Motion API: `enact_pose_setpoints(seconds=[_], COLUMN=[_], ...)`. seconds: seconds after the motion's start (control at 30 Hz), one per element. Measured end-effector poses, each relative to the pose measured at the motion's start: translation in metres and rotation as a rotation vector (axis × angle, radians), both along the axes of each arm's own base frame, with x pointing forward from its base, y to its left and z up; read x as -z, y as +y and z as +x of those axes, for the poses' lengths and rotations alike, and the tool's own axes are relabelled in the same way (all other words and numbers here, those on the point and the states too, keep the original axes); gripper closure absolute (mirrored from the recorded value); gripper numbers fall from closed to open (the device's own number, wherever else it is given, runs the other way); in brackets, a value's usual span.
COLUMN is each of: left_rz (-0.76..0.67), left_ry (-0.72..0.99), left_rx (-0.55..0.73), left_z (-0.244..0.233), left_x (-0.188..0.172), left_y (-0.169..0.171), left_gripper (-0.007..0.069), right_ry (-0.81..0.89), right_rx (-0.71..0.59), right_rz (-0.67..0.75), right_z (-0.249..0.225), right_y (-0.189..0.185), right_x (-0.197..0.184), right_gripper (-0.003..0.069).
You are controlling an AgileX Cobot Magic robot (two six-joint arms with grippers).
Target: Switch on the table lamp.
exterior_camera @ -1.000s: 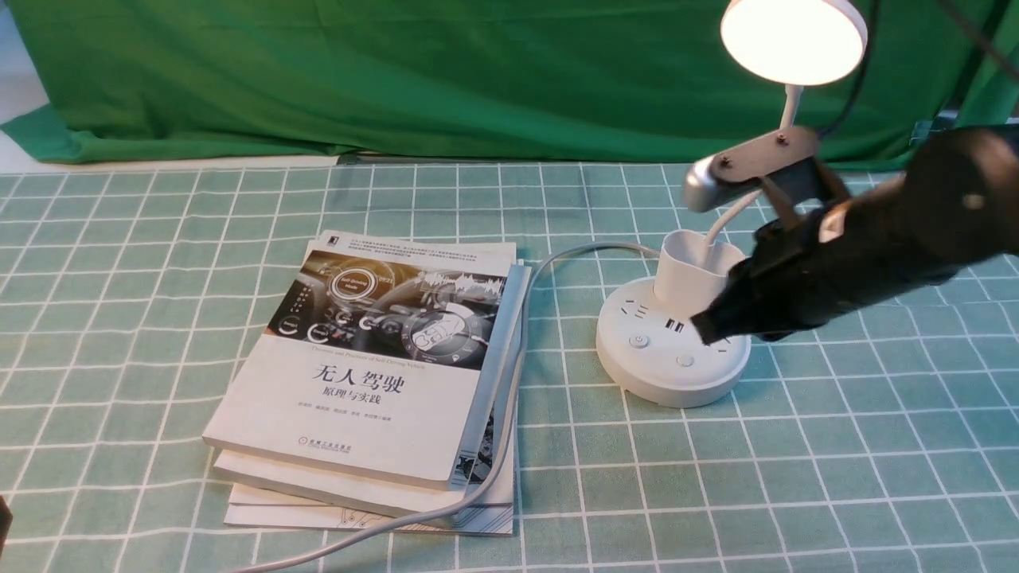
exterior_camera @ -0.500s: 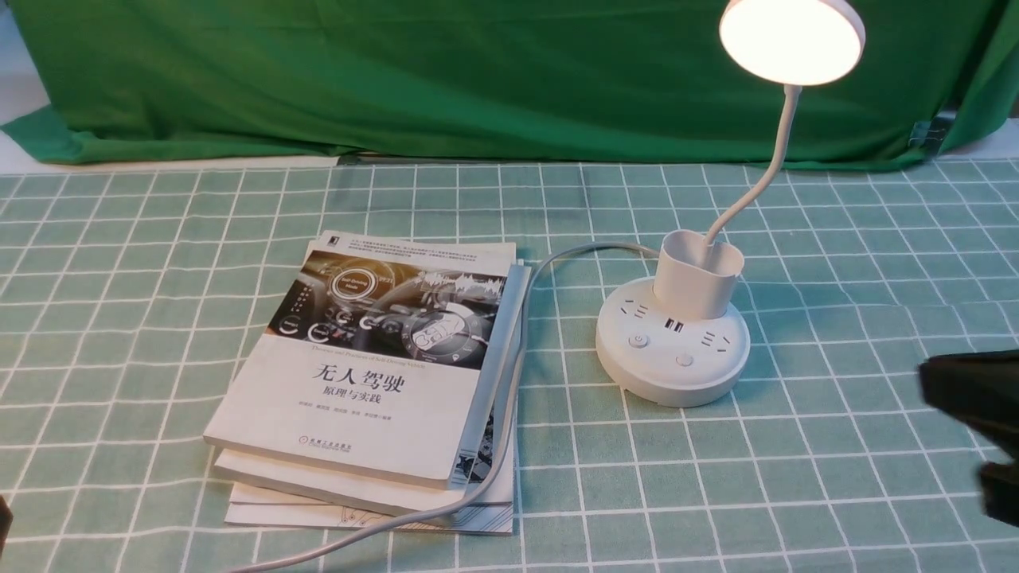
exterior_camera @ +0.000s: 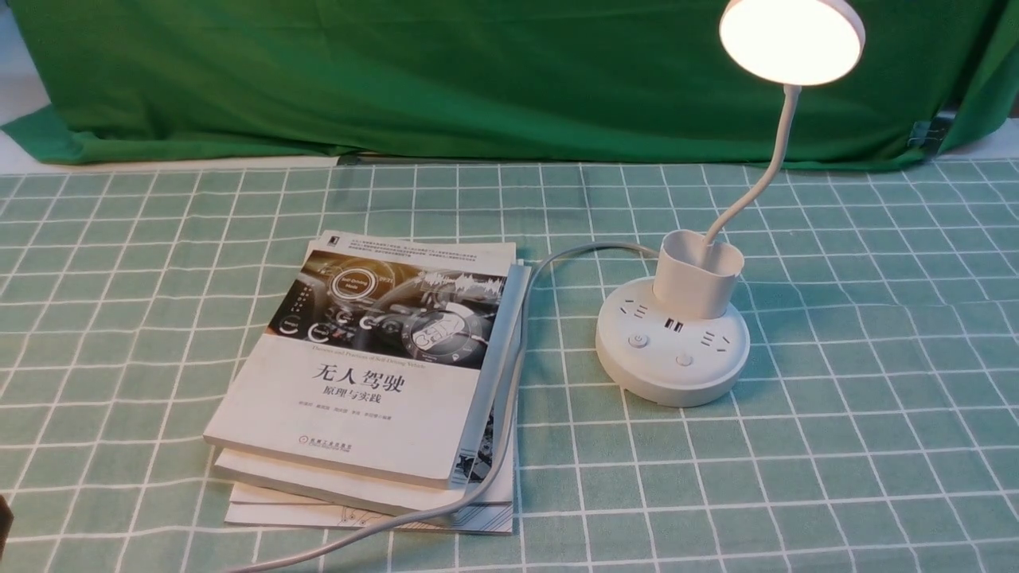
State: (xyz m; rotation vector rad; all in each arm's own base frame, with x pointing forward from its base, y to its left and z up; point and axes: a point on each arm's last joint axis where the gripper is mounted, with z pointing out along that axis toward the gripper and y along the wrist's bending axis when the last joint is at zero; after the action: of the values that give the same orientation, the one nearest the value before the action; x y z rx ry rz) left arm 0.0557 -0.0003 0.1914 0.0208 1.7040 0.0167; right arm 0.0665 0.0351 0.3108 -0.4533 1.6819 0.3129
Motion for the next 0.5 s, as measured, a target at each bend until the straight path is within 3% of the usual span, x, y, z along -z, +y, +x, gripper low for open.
enact_pose_setpoints(seconds=[0.13,0.33,0.5], left_rz=[0.0,0.0,0.0], left_ry=[0.0,0.0,0.0], left_rx=[0.0,0.0,0.0], left_z=[0.0,0.0,0.0], left_x=[0.0,0.0,0.0], left_y=[0.0,0.0,0.0], left_gripper=[0.0604,0.0604,0.0604], right_ry=[-0.018,-0.244,-0.313], right_rx=[0.006,0.095,0.34], right_rz=[0.009,0.098,0.083], right_z=[0.002,0.01,0.007], right_y=[0.0,-0.005,-0.026], right_x=[0.004,0.03,0.076], right_gripper=[0.0547,0.054,0.053])
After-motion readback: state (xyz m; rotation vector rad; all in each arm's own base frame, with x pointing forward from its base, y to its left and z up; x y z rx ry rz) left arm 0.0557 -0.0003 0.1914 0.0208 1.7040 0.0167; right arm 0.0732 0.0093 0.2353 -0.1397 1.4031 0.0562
